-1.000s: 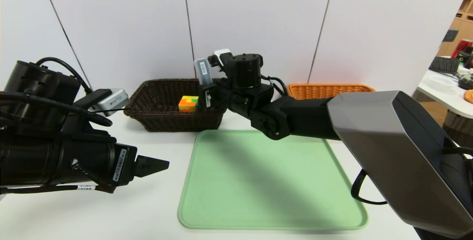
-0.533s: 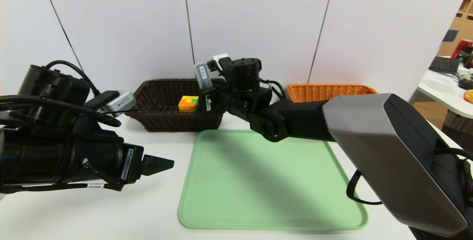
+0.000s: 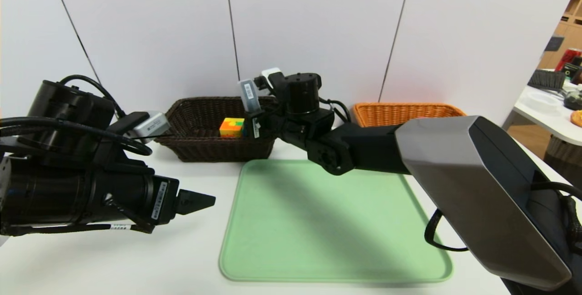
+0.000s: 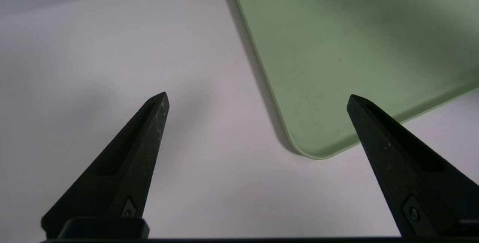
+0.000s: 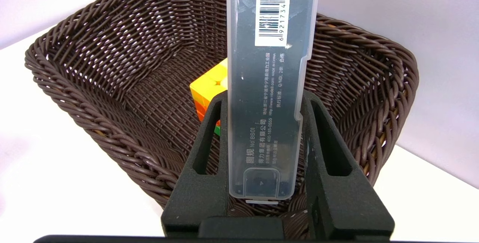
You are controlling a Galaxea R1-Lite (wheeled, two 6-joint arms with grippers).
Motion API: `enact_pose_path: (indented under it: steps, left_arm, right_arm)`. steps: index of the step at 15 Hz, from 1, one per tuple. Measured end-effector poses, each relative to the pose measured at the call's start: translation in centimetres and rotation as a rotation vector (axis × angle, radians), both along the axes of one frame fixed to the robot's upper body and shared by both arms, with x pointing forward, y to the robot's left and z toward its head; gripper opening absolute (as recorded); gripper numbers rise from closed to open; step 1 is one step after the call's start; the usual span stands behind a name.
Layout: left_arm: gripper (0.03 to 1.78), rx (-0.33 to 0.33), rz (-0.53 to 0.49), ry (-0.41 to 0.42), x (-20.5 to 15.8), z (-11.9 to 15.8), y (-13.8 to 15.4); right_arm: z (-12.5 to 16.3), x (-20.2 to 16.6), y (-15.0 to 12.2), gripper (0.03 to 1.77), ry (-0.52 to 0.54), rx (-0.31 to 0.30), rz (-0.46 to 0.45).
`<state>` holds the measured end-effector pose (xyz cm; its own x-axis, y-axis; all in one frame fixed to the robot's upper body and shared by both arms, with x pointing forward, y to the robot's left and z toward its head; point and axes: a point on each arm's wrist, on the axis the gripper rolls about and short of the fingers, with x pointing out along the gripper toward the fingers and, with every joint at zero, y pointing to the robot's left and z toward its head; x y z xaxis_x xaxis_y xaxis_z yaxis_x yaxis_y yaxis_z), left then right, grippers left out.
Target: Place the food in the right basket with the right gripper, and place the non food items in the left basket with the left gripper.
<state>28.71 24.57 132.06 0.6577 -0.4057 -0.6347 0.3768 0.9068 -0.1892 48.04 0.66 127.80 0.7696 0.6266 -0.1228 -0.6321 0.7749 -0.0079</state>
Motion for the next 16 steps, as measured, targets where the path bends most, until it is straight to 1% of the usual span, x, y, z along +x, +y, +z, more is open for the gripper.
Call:
enact_pose_path:
  steps: [2,5,7,9,13,16]
  left_arm:
    - [1.69,-0.002,0.0,-0.004,0.1,0.0,0.0]
    - [1.69,-0.002,0.0,-0.002,0.1,0.0,0.0]
    - [1.69,-0.001,0.0,-0.002,0.1,0.0,0.0]
    - [1.69,-0.001,0.0,-0.002,0.1,0.0,0.0]
    - [1.69,-0.005,0.0,-0.012,0.1,0.2,0.0]
    - [1.69,-0.013,0.005,-0.034,0.1,0.8,0.0]
  right_arm:
    - [0.0,0.1,-0.1,0.54,0.002,-0.003,-0.002]
    - [0.0,0.2,-0.2,0.9,0.008,-0.008,-0.003]
    - [0.0,0.1,-0.2,1.09,0.008,-0.007,0.004]
    - [0.1,0.1,-0.2,1.23,0.005,-0.004,0.01]
    - [1.5,0.2,-1.0,1.42,-0.011,0.011,-0.002]
    - [2.8,1.2,-3.1,1.51,-0.018,0.02,-0.056]
